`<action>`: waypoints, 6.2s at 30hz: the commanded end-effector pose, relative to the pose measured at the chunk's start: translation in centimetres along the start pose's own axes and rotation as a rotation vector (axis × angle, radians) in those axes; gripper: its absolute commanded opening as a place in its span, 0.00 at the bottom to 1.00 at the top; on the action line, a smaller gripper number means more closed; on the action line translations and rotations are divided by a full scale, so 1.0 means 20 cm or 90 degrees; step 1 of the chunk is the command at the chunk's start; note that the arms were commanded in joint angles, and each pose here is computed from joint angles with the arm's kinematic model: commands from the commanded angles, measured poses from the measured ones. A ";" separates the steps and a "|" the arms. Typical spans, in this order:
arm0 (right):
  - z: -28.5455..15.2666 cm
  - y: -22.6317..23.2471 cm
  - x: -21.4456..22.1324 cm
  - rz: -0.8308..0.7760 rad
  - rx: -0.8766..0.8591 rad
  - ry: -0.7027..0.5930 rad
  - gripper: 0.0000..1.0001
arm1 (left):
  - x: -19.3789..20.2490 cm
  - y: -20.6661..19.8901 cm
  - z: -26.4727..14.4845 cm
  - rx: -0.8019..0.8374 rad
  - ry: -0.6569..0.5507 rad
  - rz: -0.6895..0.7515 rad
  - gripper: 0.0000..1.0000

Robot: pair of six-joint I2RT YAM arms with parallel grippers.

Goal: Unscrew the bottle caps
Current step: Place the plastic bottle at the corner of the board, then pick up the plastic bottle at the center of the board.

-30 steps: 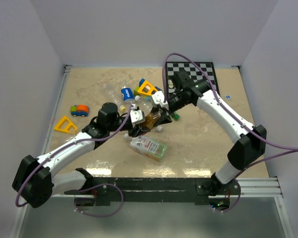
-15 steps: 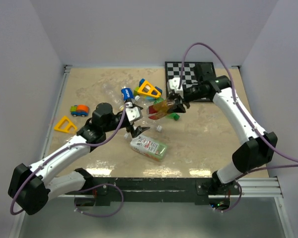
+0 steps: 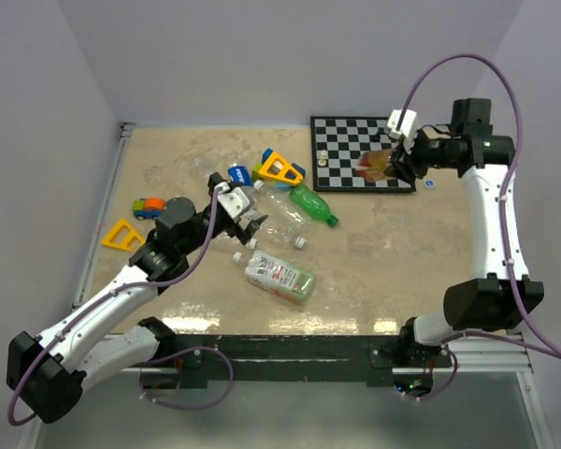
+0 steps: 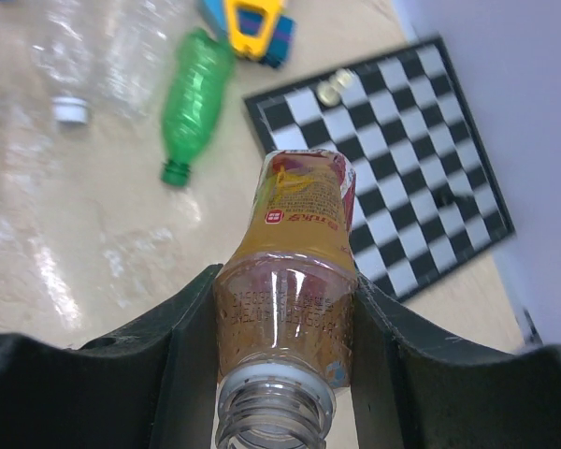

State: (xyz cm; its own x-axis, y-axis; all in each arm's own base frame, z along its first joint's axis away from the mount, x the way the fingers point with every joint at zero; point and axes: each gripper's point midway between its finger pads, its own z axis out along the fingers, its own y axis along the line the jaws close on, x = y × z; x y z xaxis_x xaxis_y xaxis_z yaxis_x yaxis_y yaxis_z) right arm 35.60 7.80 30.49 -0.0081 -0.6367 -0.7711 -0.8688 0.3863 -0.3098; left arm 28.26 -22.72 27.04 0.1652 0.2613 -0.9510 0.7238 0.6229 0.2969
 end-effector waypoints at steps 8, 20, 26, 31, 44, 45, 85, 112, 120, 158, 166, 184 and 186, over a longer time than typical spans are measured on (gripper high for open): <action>-0.30 -0.42 0.43 0.111 0.204 0.194 0.04 | -0.06 0.06 -0.01 -0.041 -0.022 -0.021 1.00; -0.11 -0.49 0.99 0.209 0.197 0.338 0.14 | -0.07 0.03 -0.01 -0.019 -0.030 -0.019 1.00; -0.05 -0.47 1.17 0.242 0.161 0.380 0.21 | -0.07 0.03 -0.01 -0.015 -0.030 -0.017 1.00; -0.04 -0.44 1.27 0.262 0.139 0.400 0.31 | -0.08 0.02 -0.01 -0.012 -0.034 -0.015 1.00; -0.08 -0.49 1.26 0.262 0.134 0.392 0.98 | -0.07 0.02 0.00 -0.010 -0.032 -0.015 1.00; -0.08 -0.50 1.25 0.261 0.134 0.389 0.98 | -0.07 0.02 -0.01 -0.010 -0.032 -0.015 1.00; -0.41 -0.75 0.34 0.117 0.324 0.078 0.98 | -0.07 0.03 -0.01 -0.016 -0.031 -0.024 1.00; 0.41 0.35 0.03 0.127 -0.090 -0.192 0.98 | 0.28 -0.03 0.02 -0.049 0.099 -0.476 0.96; 0.41 0.38 0.03 0.126 -0.095 -0.190 0.98 | 0.64 0.19 -0.20 -0.445 0.172 -0.711 0.96; 0.46 0.43 0.08 0.122 -0.119 -0.170 0.98 | 1.26 0.19 -0.10 -0.750 0.453 -0.835 0.59; 0.45 0.43 0.07 0.121 -0.121 -0.171 0.98 | 1.09 0.31 -0.15 -0.749 0.360 -0.801 0.30; 0.52 0.70 -0.08 0.079 -0.257 -0.225 0.98 | 0.09 0.22 0.16 -0.205 0.009 -0.736 0.14; 0.51 0.74 -0.13 0.081 -0.281 -0.243 0.98 | 0.00 0.17 0.23 -0.148 -0.015 -0.721 0.13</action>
State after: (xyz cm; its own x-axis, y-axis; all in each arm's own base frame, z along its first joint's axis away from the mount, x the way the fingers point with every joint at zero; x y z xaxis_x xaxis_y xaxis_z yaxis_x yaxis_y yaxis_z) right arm 29.95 20.13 21.04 -0.0383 -0.3520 -0.9352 -0.9831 0.1808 -0.0277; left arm 34.09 -18.28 22.17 -0.4806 -0.6221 -0.6181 -0.0212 0.7129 -0.7010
